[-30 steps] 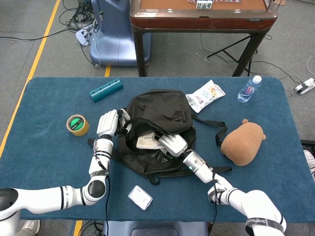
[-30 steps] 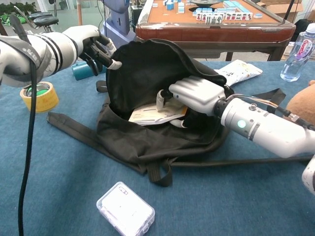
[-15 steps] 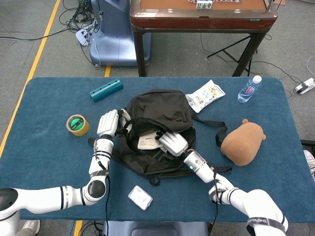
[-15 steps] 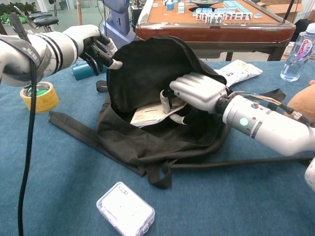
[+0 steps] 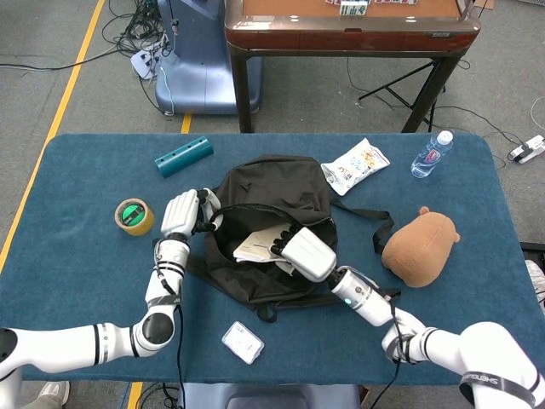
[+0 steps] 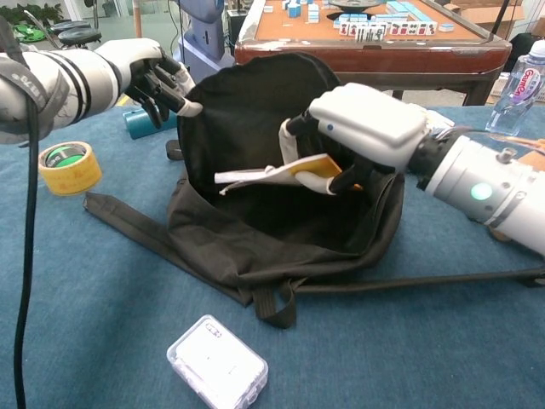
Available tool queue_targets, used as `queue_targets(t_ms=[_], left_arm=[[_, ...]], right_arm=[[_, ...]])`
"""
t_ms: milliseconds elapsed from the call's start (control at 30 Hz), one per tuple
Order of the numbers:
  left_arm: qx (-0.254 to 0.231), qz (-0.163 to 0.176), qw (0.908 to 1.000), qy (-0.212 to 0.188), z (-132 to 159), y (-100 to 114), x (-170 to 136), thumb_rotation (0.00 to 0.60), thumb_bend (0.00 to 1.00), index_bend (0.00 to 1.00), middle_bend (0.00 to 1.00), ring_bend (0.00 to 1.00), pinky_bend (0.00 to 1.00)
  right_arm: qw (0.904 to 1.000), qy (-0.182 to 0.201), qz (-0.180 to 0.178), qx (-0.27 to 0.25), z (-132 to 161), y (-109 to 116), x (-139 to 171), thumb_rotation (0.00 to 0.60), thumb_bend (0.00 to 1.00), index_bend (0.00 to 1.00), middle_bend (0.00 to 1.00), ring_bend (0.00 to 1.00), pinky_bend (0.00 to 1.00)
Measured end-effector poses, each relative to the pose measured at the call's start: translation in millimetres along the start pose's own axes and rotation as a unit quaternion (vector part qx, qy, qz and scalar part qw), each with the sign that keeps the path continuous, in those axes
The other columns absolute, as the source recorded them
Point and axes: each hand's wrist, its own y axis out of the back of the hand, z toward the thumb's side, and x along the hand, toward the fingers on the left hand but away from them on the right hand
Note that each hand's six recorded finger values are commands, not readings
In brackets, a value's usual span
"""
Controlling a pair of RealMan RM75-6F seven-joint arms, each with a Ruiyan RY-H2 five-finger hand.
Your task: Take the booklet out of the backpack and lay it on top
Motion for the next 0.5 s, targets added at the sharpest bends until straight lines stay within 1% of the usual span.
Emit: queue_targets(t_ms=[133,233,300,367,433,500], left_arm=[[0.011,-0.007,0.9997,-0.019,1,0,-9,0.600,0.37,0.62,0.64,0.63,0.53],[0.022,-0.013,0.9991,-0.032,0,-1,-15,0.600,0.37,0.61,0.63,0.62,0.53],[0.030,-0.019,0.9985,-0.042,0,-4,-20,0.600,0.37,0.59,0.61,0.60,0.51],[0.039,-0.033,0.9974,-0.051,0,-8,-27,0.600,0.37,0.55,0.59,0.58,0.49],[0.052,-0.047,0.9956,-0.062,-1,-11,-35,0.600,0.37,0.50,0.56,0.56,0.47],[0.067,-0.062,0.9933,-0.071,-2,-14,-41,0.600,0.37,0.42,0.51,0.53,0.44]], right_arm=[[0.9993,0.008,-0.028,-0.021,5,39,13,0.600,0.42,0.84,0.66,0.55,0.58],[0.9979,0.007,-0.052,-0.038,7,75,25,0.600,0.42,0.84,0.66,0.55,0.59],[0.9964,0.003,-0.072,-0.044,6,103,33,0.600,0.42,0.84,0.66,0.56,0.59],[0.9945,-0.005,-0.094,-0.046,3,132,41,0.600,0.42,0.84,0.66,0.56,0.59],[0.9925,-0.014,-0.112,-0.045,-1,156,48,0.600,0.42,0.84,0.66,0.56,0.59],[0.9899,-0.029,-0.133,-0.039,-9,180,54,0.600,0.42,0.84,0.66,0.56,0.59]])
